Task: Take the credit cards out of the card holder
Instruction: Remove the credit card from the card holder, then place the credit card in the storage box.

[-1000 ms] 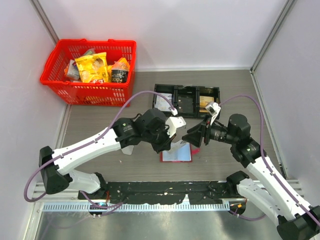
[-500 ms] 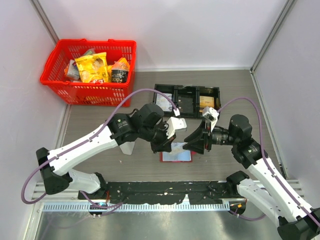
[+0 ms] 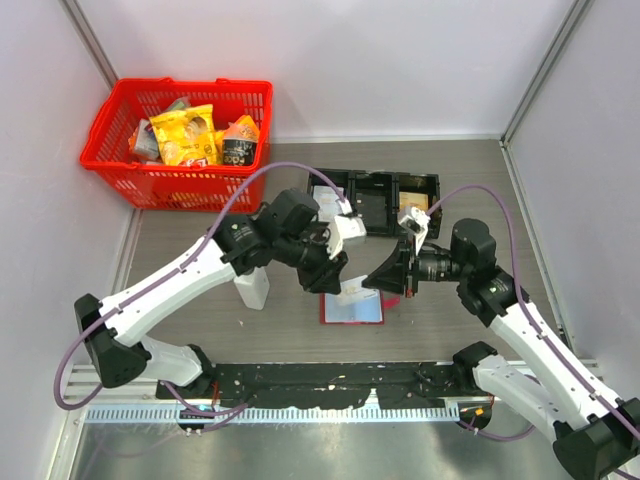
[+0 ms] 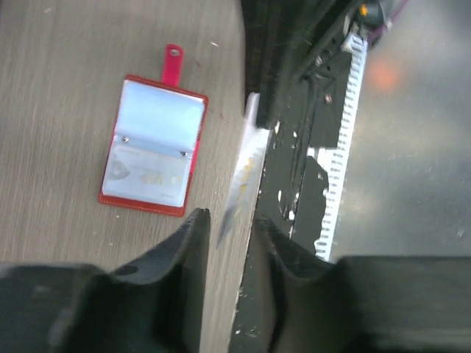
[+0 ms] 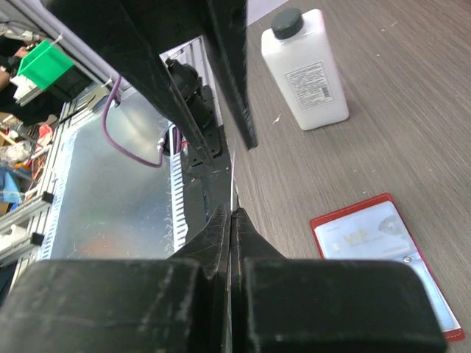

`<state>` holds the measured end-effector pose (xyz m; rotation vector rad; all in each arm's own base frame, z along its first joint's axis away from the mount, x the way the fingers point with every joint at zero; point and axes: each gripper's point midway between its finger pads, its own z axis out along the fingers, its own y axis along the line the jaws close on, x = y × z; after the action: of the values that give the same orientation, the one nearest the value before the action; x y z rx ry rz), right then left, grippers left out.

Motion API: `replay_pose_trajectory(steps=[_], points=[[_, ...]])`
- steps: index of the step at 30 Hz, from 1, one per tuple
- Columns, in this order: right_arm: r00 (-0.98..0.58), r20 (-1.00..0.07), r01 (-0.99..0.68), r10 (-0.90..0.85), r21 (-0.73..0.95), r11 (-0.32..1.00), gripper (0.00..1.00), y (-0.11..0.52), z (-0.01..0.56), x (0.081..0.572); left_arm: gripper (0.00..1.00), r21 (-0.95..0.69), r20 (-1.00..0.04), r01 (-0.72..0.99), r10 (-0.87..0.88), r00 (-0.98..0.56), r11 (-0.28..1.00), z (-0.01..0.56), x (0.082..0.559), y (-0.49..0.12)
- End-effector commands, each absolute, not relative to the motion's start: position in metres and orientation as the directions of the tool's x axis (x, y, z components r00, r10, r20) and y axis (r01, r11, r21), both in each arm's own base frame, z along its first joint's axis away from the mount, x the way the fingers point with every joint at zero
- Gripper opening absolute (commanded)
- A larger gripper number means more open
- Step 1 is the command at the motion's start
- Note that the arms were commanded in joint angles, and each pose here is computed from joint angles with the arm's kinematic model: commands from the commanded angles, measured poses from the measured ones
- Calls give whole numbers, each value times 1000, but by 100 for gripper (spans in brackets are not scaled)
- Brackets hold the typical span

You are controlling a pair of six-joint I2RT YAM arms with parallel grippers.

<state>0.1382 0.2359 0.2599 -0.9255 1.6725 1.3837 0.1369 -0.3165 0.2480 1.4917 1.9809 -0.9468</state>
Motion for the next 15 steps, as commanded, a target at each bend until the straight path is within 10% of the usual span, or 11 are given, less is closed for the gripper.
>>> replay_pose_trajectory(steps=[1,8,15], points=[[-412,-911,-886,24,406,224,1,241,282,165,45,-233,-830,913,421,-366,334,281,183,-311],[-458,-852,-796,254,520,310,1,246,289,205,98,-413,-882,732,-38,-470,543,306,232,-276],[-475,-772,-748,423,607,268,1,244,303,217,100,-600,-797,639,-291,-530,481,299,234,-268]])
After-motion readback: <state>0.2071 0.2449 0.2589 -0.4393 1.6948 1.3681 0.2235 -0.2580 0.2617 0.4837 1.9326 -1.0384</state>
